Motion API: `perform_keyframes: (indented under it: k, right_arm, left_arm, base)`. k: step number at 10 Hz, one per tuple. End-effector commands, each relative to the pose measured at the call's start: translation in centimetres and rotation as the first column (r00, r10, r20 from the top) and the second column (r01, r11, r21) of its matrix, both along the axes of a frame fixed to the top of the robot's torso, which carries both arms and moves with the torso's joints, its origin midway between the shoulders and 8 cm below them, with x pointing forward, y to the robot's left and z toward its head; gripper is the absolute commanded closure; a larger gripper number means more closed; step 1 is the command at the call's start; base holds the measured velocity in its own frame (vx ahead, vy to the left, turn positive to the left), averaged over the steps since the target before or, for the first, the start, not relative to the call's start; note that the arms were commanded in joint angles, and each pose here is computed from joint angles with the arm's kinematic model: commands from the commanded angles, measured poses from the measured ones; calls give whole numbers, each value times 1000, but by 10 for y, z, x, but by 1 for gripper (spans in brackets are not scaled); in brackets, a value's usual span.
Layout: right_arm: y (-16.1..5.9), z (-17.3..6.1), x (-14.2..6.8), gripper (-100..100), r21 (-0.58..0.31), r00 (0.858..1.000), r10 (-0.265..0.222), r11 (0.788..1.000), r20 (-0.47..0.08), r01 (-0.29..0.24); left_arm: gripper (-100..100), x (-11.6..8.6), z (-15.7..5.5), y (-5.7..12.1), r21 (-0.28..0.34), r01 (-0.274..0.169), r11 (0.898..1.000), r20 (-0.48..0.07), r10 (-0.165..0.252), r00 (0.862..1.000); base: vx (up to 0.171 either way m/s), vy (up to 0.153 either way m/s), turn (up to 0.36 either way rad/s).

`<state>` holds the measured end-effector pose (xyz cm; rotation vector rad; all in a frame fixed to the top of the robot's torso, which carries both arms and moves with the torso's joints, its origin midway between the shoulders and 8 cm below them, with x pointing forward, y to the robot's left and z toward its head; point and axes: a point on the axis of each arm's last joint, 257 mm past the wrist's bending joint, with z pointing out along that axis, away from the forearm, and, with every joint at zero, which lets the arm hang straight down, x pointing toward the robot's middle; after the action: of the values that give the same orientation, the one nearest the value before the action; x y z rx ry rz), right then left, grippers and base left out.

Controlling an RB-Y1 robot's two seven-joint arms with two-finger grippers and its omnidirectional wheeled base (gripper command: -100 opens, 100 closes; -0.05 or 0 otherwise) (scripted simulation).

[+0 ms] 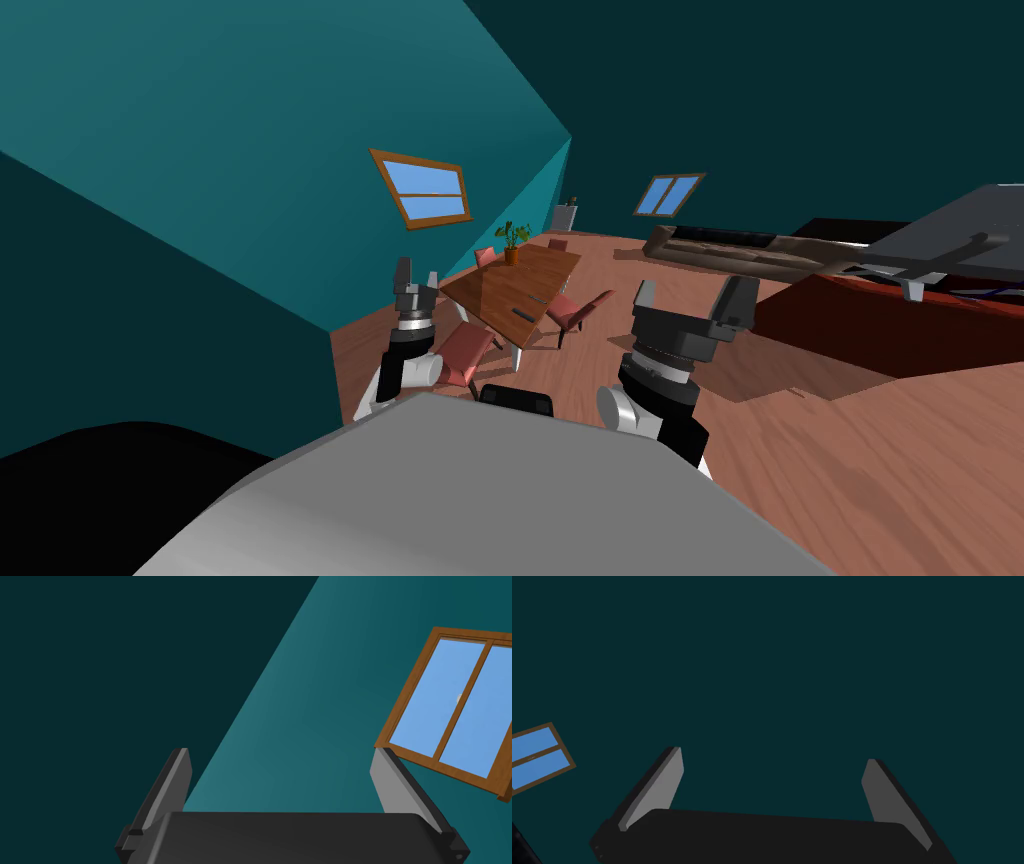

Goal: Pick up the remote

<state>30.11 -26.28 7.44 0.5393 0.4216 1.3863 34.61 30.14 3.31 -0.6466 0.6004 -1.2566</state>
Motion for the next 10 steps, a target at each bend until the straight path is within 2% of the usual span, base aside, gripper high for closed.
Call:
perform_keyframes:
  k: [1,5,8,9,10]
  right_arm:
    - [0,0,0,0,0,1000,0,1000,0,0]
    - [0,0,0,0,0,1000,0,1000,0,0]
    - [0,0,0,0,0,1000,0,1000,0,0]
    - [0,0,0,0,0,1000,0,1000,0,0]
    - [0,0,0,0,0,1000,0,1000,0,0]
  left_arm:
    - [-100,5,-5,-3,31,16,999,-35,-15,999]
    - [-100,20,-25,-5,78,45,996,-145,-34,989]
    - [-100,31,-49,-5,101,69,993,-254,-41,966]
    - [-100,32,-50,-5,99,68,993,-261,-40,964]
    - [-100,36,-61,-4,103,76,992,-305,-41,951]
  base:
    - [-18,-44,-81]
    - [-25,-108,-77]
    - [1,-133,-120]
    - [-8,-105,-11]
    - [-3,-83,-87]
